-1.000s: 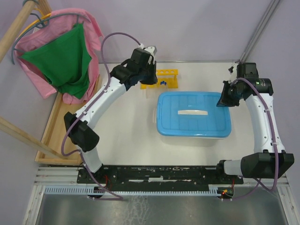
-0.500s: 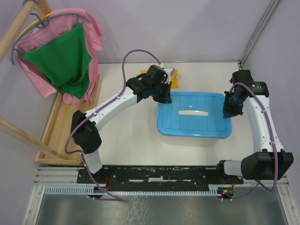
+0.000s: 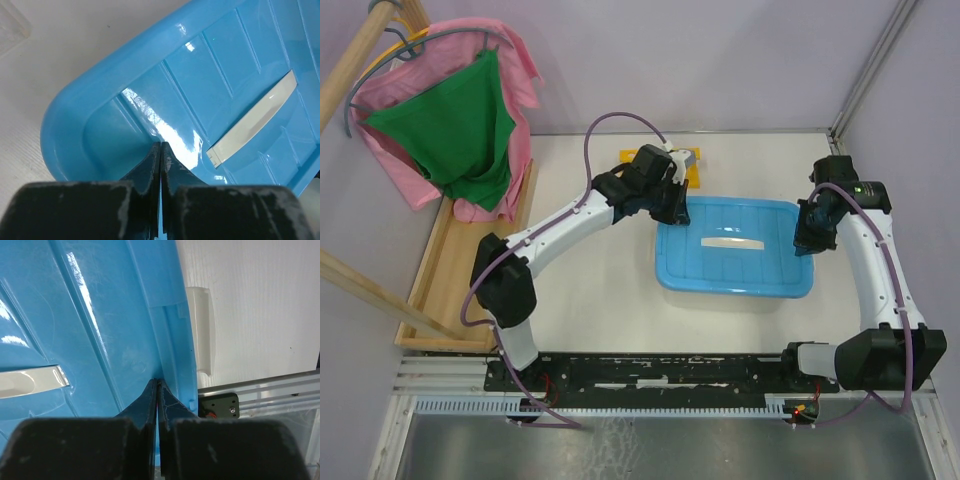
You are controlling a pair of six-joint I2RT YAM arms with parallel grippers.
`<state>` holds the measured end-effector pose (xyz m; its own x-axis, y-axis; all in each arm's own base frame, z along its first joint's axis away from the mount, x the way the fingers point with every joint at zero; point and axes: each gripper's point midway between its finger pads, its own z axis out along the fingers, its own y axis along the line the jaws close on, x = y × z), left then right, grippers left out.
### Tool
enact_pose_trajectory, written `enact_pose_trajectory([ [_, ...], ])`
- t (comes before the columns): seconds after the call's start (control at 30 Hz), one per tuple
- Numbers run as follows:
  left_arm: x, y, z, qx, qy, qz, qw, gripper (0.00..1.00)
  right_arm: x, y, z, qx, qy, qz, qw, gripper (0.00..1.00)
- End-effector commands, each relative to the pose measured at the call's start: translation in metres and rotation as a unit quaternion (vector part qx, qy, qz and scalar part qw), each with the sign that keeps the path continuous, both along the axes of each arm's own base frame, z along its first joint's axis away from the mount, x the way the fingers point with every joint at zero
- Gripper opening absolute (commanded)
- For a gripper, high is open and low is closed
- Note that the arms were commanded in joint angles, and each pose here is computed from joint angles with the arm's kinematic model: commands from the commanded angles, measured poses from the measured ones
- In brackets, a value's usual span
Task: Organize the chemistry lab equipment
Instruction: Close the lid of the storage box.
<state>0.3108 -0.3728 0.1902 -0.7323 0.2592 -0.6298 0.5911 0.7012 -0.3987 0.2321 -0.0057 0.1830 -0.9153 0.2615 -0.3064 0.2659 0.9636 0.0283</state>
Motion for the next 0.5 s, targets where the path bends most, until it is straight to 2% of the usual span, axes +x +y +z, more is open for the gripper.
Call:
enact_pose_trajectory([
  [0.0,-0.021,0.031,-0.07,0.09,0.054,-0.006,0.994,0.03,-0.019,-0.013,-0.036,-0.031,0.094,-0.007,0.995,0.05],
  [0.33,-0.032,0.064,-0.129,0.132,0.123,0.027,0.983,0.03,-0.014,-0.006,-0.046,-0.029,0.11,0.009,0.993,0.06],
  [0.47,-0.027,0.068,-0.146,0.154,0.132,0.043,0.978,0.03,-0.012,-0.003,-0.055,-0.03,0.125,0.016,0.992,0.06],
])
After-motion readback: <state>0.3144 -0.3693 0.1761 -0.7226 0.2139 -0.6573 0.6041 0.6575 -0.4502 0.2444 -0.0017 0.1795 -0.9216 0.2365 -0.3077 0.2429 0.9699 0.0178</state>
